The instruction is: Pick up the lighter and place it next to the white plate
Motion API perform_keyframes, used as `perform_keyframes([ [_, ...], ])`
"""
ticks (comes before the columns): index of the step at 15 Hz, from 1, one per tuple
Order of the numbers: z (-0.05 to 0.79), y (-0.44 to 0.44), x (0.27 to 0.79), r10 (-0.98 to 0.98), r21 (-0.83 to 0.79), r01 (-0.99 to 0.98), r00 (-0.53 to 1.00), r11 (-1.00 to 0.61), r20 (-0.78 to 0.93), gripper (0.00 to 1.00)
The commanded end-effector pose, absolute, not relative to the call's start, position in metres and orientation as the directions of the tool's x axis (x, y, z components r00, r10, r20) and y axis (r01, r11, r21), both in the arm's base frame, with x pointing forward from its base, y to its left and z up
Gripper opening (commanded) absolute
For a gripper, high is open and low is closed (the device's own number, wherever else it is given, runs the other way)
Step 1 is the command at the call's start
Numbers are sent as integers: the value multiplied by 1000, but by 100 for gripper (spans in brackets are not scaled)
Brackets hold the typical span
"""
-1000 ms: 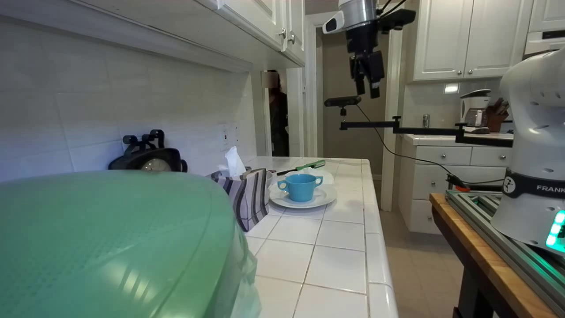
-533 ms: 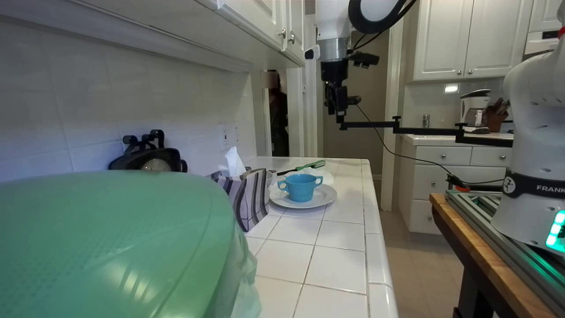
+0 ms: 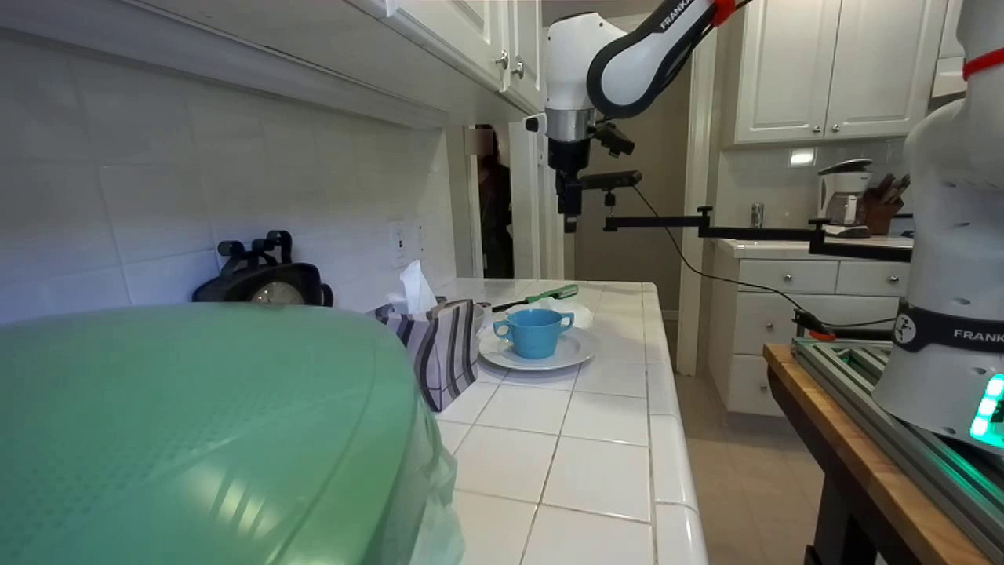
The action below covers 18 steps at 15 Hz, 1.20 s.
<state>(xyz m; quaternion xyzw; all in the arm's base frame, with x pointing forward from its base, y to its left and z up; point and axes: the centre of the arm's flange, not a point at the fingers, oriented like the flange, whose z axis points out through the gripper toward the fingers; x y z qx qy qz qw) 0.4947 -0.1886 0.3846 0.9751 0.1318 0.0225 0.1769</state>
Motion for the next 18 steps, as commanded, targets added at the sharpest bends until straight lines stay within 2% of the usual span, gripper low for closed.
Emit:
perform_keyframes([
  [1, 368, -221, 511, 244, 390, 217, 970, -895, 20, 100],
  [10, 309, -288, 517, 230, 448, 160, 967, -880, 107, 100],
  [15, 278, -320, 521, 273, 502, 201, 959, -841, 72, 100],
  [18, 276, -323, 513, 219, 475, 165, 974, -864, 60, 100],
])
